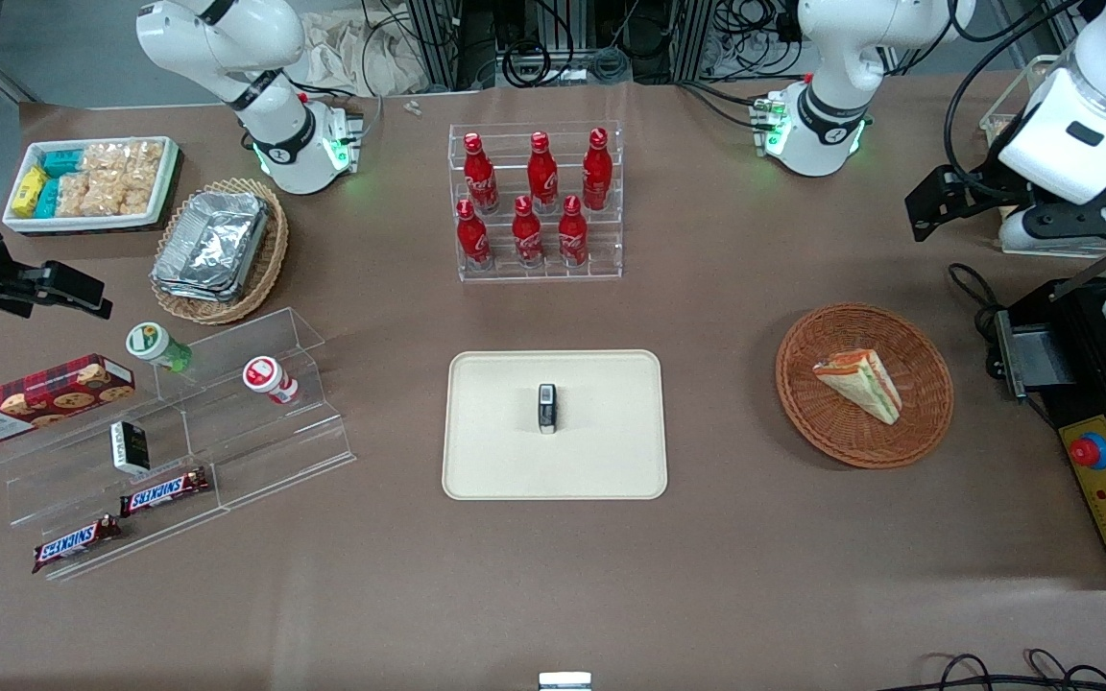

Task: Place sandwich from basket to tray
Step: 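Move the left gripper over the sandwich in the wicker basket, then lower the left gripper and close it on the wrapped sandwich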

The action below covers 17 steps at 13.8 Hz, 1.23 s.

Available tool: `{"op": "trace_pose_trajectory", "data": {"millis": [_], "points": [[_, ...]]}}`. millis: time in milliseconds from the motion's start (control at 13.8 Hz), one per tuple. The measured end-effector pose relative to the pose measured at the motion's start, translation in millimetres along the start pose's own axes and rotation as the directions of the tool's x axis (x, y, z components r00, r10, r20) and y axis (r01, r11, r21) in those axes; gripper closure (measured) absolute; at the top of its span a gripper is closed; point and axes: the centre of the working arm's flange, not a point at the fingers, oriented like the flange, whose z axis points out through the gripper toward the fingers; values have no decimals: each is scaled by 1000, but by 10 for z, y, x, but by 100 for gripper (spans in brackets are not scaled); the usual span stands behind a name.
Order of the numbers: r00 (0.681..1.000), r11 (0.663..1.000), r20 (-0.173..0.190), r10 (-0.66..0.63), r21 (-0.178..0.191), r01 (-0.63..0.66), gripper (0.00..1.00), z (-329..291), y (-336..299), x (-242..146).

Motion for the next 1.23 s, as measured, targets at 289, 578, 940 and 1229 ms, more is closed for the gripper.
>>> {"op": "trace_pose_trajectory", "data": {"millis": [289, 578, 940, 1229], "points": [[1000, 1000, 0, -14, 0, 14, 0, 1, -68, 16], [977, 979, 53, -206, -2, 206, 0, 220, -355, 156], [892, 895, 85, -444, -7, 446, 0, 1151, -599, 430], [798, 799, 63, -599, -12, 601, 0, 2125, -579, 410]]}}
